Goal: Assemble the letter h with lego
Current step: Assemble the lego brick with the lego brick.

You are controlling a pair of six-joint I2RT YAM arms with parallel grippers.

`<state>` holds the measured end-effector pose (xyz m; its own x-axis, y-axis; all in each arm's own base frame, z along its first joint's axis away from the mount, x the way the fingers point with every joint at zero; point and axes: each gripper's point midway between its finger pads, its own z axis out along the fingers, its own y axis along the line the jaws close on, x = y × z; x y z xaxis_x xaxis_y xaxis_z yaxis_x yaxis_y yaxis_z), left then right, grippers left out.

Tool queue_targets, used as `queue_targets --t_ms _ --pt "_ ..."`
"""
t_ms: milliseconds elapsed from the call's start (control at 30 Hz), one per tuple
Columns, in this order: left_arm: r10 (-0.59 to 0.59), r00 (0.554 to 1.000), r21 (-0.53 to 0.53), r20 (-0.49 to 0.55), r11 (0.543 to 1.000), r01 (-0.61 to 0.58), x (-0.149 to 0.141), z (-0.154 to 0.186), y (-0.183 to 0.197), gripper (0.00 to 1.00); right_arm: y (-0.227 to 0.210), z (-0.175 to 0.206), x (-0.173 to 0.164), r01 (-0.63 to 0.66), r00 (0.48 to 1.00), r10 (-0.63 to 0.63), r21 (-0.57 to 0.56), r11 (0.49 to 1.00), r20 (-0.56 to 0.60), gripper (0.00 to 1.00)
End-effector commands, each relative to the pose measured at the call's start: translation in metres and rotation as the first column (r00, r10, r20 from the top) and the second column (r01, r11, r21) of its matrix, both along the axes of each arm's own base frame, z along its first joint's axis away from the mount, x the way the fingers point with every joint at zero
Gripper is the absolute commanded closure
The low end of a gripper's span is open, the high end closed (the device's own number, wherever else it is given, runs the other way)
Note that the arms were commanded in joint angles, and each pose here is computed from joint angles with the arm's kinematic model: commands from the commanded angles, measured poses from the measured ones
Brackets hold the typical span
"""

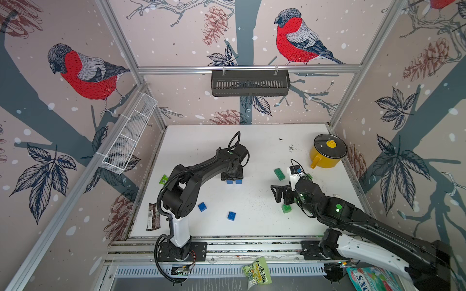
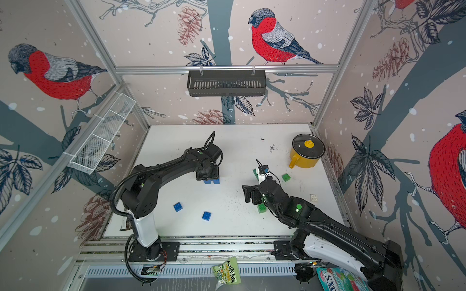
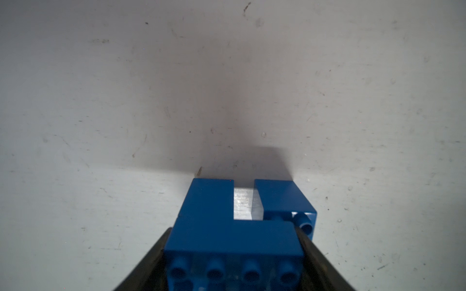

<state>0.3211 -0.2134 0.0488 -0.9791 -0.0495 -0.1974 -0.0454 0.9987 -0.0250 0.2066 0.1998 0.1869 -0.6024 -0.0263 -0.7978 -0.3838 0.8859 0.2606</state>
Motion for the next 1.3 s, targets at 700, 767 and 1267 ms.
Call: queue_targets --t_ms 700,767,1267 --pt "-0.053 0.990 0.078 -0.128 0.995 0.064 -0.024 0.002 0.014 0.18 0.001 0.006 0.002 -0.003 1.000 0.002 0.006 1.000 0.023 0.01" --pt "-0.054 0.991 0.077 -0.126 0.995 0.064 -0.024 0.003 0.014 0.18 0.001 0.006 0.002 -0.002 1.000 0.002 0.005 1.000 0.021 0.01" --pt "-0.080 0.993 0.062 -0.087 0.994 0.085 -0.012 0.015 0.006 0.20 0.001 0.005 0.001 -0.003 1.000 0.003 0.003 1.000 0.020 0.01"
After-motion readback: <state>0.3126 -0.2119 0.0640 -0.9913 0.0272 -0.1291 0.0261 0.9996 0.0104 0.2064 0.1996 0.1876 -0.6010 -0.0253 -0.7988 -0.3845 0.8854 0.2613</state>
